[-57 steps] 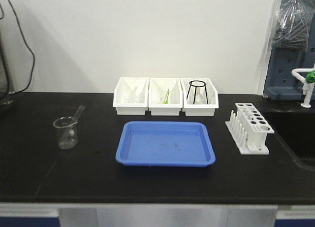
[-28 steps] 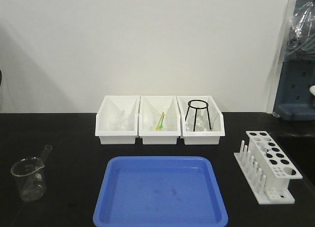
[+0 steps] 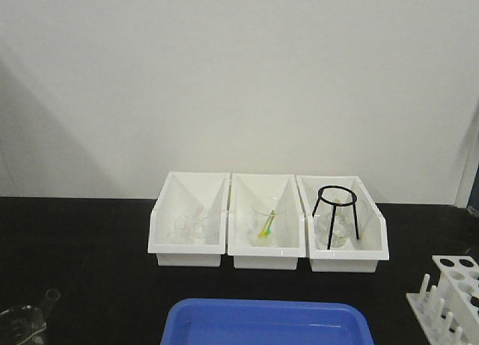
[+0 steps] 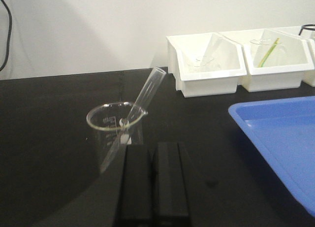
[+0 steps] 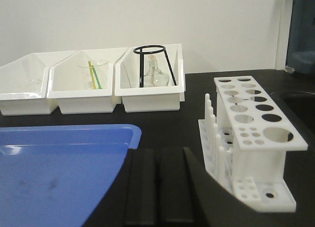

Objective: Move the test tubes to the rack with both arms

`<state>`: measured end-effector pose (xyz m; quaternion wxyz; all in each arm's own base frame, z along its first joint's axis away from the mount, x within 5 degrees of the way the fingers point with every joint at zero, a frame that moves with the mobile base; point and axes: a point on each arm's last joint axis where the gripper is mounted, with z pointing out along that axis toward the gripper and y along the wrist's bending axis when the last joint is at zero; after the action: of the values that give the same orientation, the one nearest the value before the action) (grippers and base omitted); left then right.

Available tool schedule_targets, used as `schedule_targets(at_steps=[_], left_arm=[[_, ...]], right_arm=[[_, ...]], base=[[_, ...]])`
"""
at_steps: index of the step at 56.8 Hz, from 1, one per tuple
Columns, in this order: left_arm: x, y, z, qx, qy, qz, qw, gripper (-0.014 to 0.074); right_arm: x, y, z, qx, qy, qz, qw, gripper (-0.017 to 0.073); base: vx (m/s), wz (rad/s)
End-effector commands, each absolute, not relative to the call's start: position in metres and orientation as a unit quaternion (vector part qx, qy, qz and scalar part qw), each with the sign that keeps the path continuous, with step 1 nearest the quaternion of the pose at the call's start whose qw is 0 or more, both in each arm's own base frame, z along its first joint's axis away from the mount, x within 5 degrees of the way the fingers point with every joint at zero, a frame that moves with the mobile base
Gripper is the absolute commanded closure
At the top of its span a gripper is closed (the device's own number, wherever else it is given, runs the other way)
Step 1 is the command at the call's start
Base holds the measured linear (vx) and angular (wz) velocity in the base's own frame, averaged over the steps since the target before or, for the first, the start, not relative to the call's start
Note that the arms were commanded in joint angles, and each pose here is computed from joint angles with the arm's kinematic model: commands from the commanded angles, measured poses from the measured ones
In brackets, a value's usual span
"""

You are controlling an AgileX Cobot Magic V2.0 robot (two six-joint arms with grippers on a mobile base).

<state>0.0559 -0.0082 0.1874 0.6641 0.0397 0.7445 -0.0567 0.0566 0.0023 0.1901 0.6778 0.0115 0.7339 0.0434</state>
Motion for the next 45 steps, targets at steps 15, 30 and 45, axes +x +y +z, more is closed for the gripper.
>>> schedule_targets(at_steps=[15, 30, 45], left_arm=[[0.0561, -0.0077, 0.1864, 0.03, 0.721, -0.062, 0.689, 0.0611], [0.0561, -0.0077, 0.1864, 0.03, 0.721, -0.062, 0.689, 0.0611], [0.0561, -0.0076, 0.1864, 0.04, 0.721, -0.052, 0.69, 0.0611]], right_arm=[[0.0567, 0.0026, 0.1941, 0.006, 0.708, 0.042, 0.705, 0.0566], [0.0567, 0.0026, 0.1941, 0.006, 0.708, 0.042, 0.705, 0.0566], [0.0567, 0.0026, 0.1941, 0.006, 0.708, 0.042, 0.705, 0.0566]], base=[[0.2, -0.07], [0.04, -0.03], [0.0, 0.0]])
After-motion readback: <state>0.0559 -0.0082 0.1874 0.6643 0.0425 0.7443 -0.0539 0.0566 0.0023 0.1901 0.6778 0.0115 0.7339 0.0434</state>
